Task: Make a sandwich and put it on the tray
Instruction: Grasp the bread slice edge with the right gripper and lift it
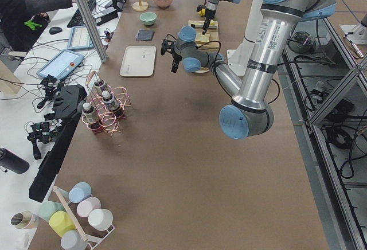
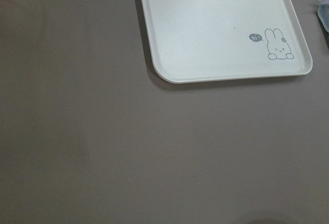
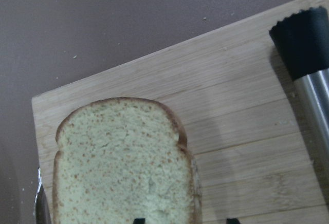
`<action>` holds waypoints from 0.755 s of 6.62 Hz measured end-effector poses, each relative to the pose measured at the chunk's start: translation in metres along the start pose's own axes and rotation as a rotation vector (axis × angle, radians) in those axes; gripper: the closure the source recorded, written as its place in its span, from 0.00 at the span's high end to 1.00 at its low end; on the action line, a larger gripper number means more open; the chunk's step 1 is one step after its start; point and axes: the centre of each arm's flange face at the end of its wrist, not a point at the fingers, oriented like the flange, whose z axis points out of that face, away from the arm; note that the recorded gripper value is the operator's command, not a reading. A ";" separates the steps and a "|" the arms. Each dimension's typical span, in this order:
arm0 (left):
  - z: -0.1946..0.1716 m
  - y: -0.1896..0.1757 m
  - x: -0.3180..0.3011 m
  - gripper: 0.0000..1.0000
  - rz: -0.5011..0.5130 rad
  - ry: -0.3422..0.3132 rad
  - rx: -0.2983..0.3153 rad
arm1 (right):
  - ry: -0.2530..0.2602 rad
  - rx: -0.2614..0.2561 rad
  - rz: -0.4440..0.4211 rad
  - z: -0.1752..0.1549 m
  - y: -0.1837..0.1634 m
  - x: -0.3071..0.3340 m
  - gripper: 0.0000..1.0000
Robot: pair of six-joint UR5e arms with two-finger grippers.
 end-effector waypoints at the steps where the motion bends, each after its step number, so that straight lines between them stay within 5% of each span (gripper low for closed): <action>1: 0.000 0.000 0.000 0.98 0.000 0.000 0.000 | -0.001 0.000 -0.005 0.001 0.004 -0.001 0.12; 2: 0.000 0.000 0.000 0.98 0.000 -0.001 0.000 | -0.003 -0.002 -0.008 0.002 0.007 -0.001 0.00; 5: -0.001 0.001 0.000 0.98 0.001 0.001 0.001 | -0.014 -0.012 -0.026 -0.001 0.018 -0.006 0.00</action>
